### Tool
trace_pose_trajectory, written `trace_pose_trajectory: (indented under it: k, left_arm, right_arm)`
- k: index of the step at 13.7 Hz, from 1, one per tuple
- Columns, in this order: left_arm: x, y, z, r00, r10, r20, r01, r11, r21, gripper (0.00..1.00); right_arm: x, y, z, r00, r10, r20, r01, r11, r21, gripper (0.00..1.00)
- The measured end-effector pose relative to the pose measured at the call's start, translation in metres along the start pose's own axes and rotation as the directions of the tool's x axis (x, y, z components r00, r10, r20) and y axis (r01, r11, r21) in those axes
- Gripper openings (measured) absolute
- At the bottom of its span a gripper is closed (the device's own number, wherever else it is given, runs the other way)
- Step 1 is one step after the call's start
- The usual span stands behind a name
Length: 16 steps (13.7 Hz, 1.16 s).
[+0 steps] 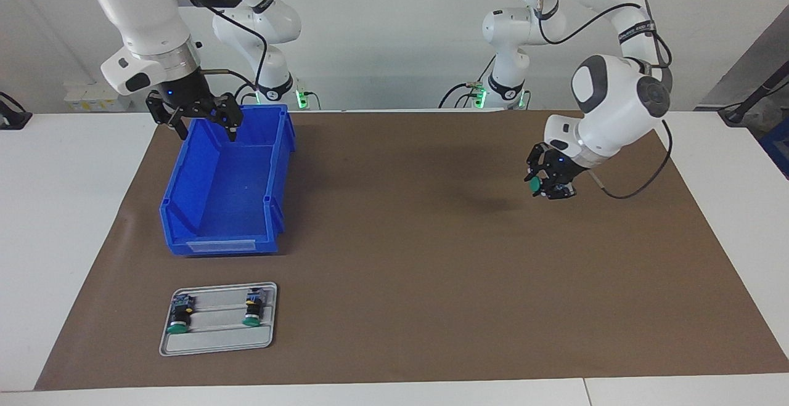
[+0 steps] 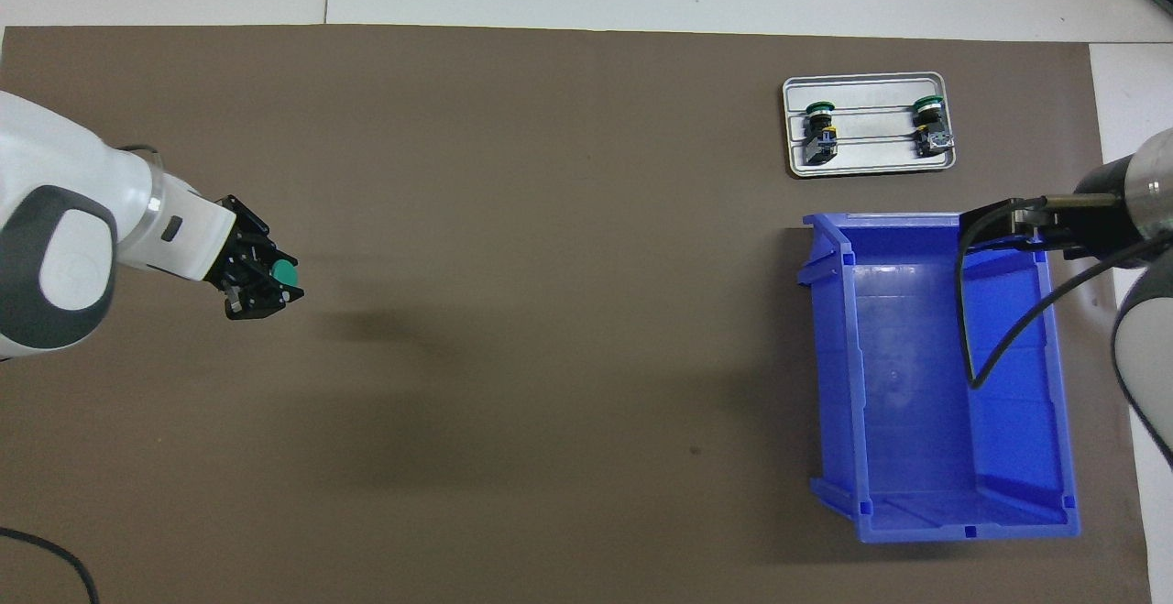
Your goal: Place and press button with both arms
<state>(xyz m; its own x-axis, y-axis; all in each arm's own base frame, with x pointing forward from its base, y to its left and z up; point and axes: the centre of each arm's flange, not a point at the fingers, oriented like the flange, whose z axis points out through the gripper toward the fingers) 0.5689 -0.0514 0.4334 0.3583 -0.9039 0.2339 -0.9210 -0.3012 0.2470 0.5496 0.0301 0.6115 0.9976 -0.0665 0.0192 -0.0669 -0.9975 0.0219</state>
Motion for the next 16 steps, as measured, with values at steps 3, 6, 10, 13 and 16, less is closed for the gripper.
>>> trace_pose_trajectory:
  k: [3, 6, 10, 13, 16]
  left_arm:
    - [-0.055, -0.020, -0.022, 0.983, -0.007, -0.185, 0.007, 1.000, -0.005, 0.41]
    - [-0.081, -0.026, -0.028, 0.942, -0.027, -0.334, 0.028, 1.000, -0.001, 0.41]
    - [-0.102, -0.020, -0.014, 0.865, -0.044, -0.501, 0.070, 0.997, 0.034, 0.41]
    - [-0.127, -0.017, 0.011, 0.760, -0.053, -0.648, 0.132, 0.989, 0.073, 0.41]
    - [-0.138, -0.012, 0.045, 0.664, -0.081, -0.743, 0.216, 0.973, 0.086, 0.41]
  right_arm:
    - [0.000, 0.000, 0.000, 1.000, 0.000, 0.000, 0.000, 1.000, 0.000, 1.00]
    - [0.000, 0.000, 0.000, 1.000, 0.000, 0.000, 0.000, 1.000, 0.000, 1.00]
    - [0.000, 0.000, 0.000, 1.000, 0.000, 0.000, 0.000, 1.000, 0.000, 1.00]
    - [0.000, 0.000, 0.000, 1.000, 0.000, 0.000, 0.000, 1.000, 0.000, 1.00]
    - [0.000, 0.000, 0.000, 1.000, 0.000, 0.000, 0.000, 1.000, 0.000, 1.00]
